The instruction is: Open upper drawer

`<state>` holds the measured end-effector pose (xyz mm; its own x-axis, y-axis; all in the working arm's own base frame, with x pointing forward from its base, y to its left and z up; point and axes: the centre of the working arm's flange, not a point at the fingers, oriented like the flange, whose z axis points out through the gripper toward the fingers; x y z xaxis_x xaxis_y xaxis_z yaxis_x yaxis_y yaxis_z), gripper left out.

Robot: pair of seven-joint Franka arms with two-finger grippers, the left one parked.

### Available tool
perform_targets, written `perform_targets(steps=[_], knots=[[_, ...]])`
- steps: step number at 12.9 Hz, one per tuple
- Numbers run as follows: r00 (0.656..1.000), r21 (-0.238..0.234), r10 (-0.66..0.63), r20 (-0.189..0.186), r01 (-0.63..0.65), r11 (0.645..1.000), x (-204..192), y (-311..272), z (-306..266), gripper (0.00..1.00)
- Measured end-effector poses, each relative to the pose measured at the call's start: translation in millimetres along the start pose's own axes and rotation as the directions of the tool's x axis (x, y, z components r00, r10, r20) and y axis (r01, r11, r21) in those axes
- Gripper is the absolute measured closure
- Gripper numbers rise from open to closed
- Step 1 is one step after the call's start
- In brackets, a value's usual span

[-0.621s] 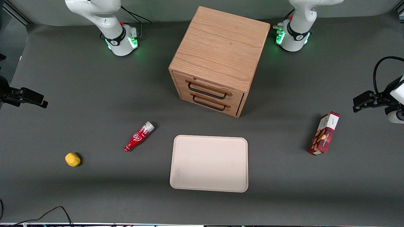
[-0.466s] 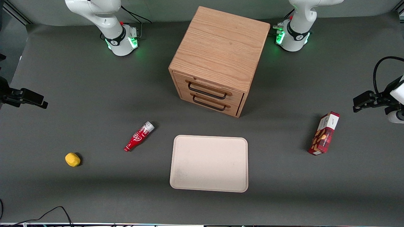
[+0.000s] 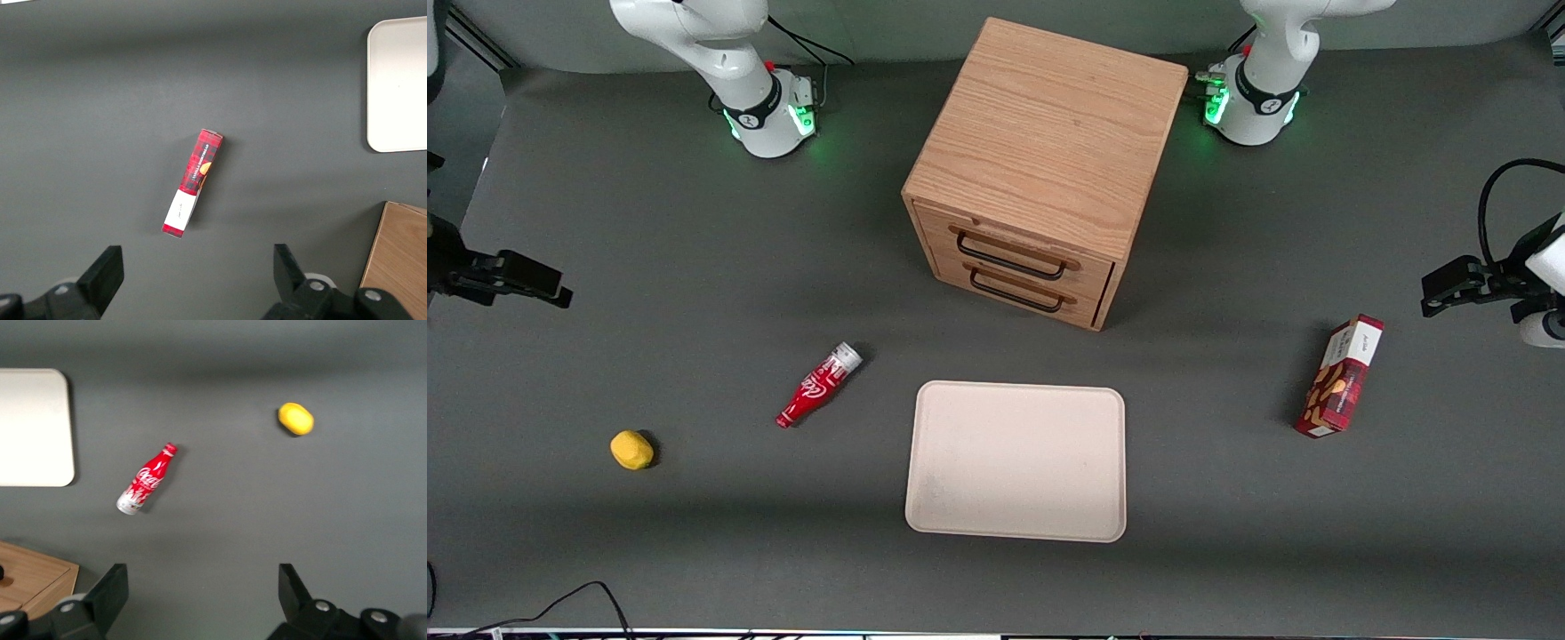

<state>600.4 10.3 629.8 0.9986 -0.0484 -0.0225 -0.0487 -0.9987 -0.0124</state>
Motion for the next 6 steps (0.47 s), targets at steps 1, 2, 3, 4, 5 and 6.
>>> perform_targets(steps=[1, 2, 3, 4, 5, 6], knots=[[0.999, 0.003, -0.034, 0.003, 0.034, 0.999, -0.7, -19.3, 1.9, 0.0], [0.997, 0.008, -0.074, 0.008, 0.074, 0.997, -2.2, -41.9, 4.4, 0.0], [0.993, 0.014, -0.114, 0.014, 0.114, 0.993, -4.1, -64.0, 7.6, 0.0], [0.987, 0.022, -0.158, 0.021, 0.157, 0.987, -6.9, -87.9, 11.7, 0.0], [0.979, 0.033, -0.201, 0.031, 0.2, 0.979, -10.1, -111.5, 16.9, 0.0], [0.968, 0.055, -0.246, 0.042, 0.244, 0.968, -13.6, -136.9, 24.0, 0.0]])
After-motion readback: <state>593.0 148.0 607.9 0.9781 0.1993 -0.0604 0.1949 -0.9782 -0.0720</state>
